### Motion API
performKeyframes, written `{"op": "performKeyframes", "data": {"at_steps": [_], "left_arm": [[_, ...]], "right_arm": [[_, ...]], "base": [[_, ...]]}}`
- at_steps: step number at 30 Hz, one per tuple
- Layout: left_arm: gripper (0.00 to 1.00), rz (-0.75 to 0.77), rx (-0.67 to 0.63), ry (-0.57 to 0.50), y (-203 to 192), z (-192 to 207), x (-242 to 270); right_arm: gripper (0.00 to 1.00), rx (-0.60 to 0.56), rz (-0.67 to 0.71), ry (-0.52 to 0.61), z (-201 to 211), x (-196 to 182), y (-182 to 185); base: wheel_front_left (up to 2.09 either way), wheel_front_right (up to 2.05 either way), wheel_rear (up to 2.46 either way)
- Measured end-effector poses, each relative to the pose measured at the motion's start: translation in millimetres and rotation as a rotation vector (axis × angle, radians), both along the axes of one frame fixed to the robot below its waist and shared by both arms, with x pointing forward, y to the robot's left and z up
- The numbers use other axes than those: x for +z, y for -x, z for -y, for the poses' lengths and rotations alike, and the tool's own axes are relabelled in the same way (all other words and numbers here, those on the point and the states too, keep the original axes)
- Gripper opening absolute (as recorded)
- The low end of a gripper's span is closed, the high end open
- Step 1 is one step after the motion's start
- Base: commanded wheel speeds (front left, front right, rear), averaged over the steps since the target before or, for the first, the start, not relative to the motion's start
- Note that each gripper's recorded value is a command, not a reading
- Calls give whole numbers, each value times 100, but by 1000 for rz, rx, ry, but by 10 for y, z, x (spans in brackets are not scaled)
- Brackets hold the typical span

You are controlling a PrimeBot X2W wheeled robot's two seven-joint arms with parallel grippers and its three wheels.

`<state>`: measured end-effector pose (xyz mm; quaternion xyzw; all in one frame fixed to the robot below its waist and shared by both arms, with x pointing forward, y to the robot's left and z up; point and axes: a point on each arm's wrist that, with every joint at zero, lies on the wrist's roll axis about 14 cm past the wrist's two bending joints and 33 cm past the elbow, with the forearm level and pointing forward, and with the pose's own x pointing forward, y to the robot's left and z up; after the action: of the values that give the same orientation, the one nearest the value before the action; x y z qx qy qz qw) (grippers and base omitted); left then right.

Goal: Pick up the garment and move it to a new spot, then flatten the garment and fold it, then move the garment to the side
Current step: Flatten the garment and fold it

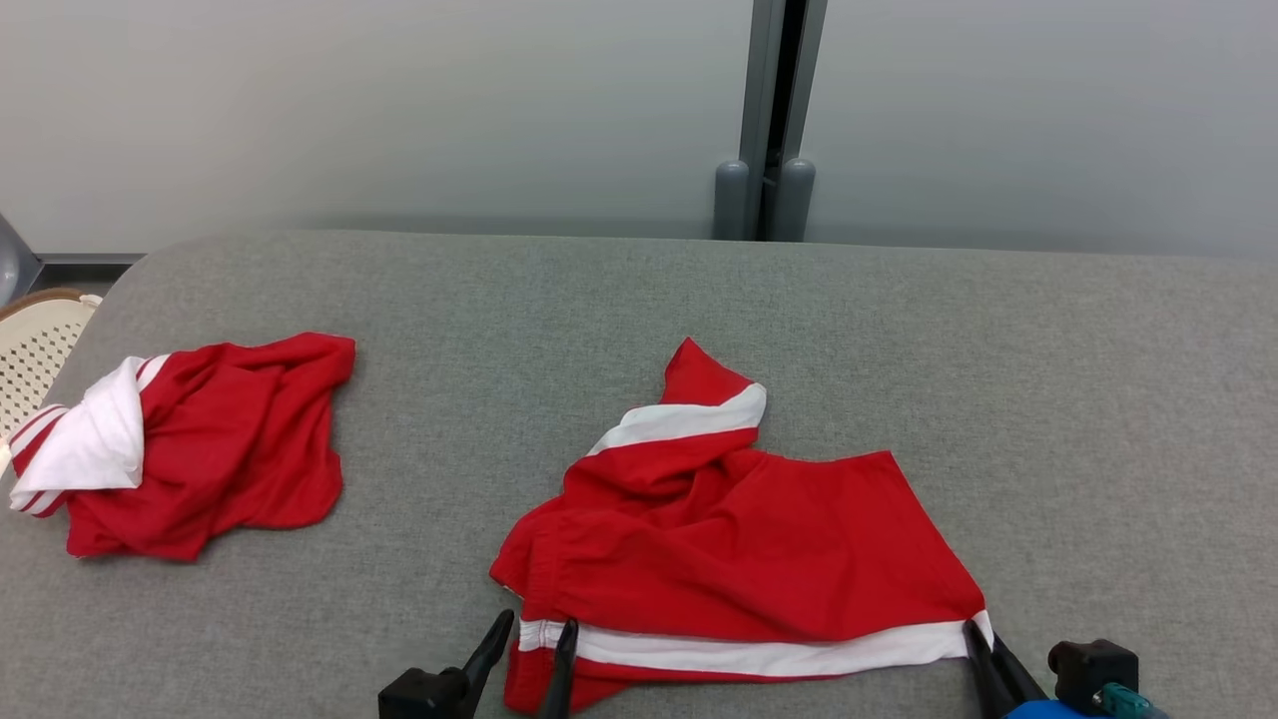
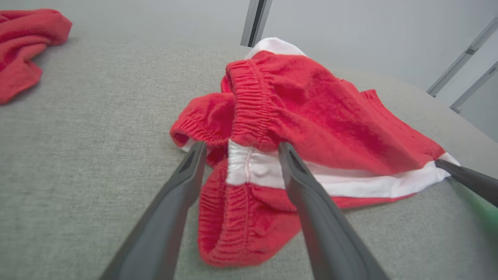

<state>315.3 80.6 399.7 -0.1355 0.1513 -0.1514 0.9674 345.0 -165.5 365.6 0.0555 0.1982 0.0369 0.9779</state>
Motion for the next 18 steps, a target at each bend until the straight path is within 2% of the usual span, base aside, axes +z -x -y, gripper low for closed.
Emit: {"op": "performKeyframes", "data": {"at_steps": [6,7,8,9,10,11,18], "left_arm": [[100,-30,-51,20,15,79,-59],[84,-30,-55,21,4,83,-55],[58,-32,-61,22,5,94,-59],[42,-33,-68,21,9,107,-63],[18,-32,-71,23,5,114,-59],[0,-29,-75,22,-4,114,-50],[0,17,-87,16,-25,101,68]], "right_arm": [[0,-2,0,0,8,-2,9],[0,-3,0,-1,9,-2,8],[0,-4,1,-2,12,-1,8],[0,-5,1,-2,15,-1,8],[0,-6,1,-2,17,0,7],[0,-7,2,-2,20,1,5],[0,-27,38,-18,51,100,-61]], "base": [[0,0,0],[0,0,0],[0,0,0],[0,0,0],[0,0,0],[0,0,0],[0,0,0]]}}
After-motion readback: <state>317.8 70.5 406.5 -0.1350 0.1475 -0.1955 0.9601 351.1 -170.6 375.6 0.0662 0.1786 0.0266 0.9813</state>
